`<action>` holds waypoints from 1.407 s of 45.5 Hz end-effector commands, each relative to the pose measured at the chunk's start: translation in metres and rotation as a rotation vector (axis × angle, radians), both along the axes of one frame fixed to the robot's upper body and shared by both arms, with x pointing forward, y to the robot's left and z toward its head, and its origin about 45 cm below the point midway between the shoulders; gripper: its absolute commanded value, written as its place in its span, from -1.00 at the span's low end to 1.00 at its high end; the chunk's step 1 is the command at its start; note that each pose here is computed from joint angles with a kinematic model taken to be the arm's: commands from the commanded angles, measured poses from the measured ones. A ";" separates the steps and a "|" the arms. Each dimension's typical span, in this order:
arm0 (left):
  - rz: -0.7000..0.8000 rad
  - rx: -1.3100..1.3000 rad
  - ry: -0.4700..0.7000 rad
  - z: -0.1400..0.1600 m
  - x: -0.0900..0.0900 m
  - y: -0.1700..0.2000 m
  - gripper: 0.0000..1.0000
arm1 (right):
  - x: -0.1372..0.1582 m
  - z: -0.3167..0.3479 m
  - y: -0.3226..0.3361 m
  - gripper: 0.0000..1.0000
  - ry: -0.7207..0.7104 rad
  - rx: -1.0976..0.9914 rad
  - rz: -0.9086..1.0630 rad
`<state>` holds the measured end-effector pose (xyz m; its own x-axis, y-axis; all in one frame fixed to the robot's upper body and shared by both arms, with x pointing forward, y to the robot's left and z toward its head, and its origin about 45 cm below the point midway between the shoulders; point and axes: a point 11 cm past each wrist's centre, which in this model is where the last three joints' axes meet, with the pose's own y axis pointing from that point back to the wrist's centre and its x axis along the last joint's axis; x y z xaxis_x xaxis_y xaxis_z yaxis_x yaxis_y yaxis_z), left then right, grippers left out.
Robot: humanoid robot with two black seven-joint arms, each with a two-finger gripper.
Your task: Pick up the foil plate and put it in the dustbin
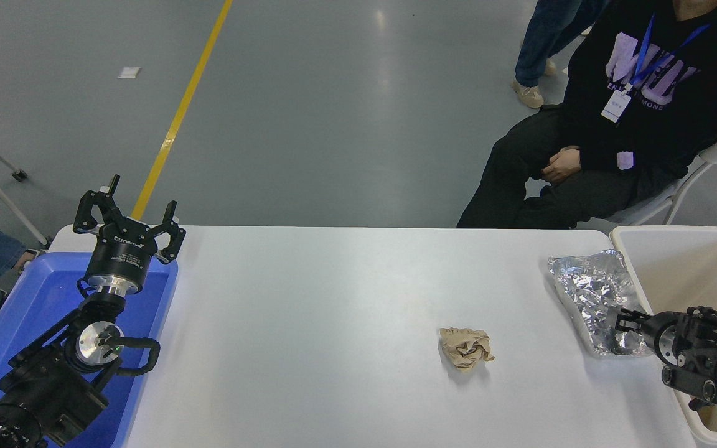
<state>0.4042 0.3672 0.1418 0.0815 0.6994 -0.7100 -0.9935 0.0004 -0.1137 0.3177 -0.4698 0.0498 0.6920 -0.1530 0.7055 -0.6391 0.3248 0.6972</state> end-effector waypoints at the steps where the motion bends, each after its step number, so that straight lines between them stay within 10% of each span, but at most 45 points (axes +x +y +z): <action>1: 0.000 0.000 0.000 0.000 0.000 0.000 0.96 | -0.002 0.000 -0.003 0.28 -0.007 0.017 -0.038; 39: 0.000 0.000 0.000 0.000 0.000 0.000 0.96 | -0.007 -0.005 -0.001 0.10 0.002 0.045 -0.062; 51: 0.000 0.000 0.000 0.000 0.000 0.000 0.96 | -0.011 -0.007 0.000 -0.53 0.030 0.056 -0.067; 64: 0.000 0.000 0.000 0.000 0.000 0.000 0.96 | -0.012 -0.008 -0.001 -0.78 0.029 0.090 -0.115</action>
<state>0.4042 0.3672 0.1417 0.0812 0.6995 -0.7100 -0.9935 0.0002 -0.1134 0.3067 -0.4706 0.0426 0.6906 -0.2647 0.6731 -0.5910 0.3299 0.7361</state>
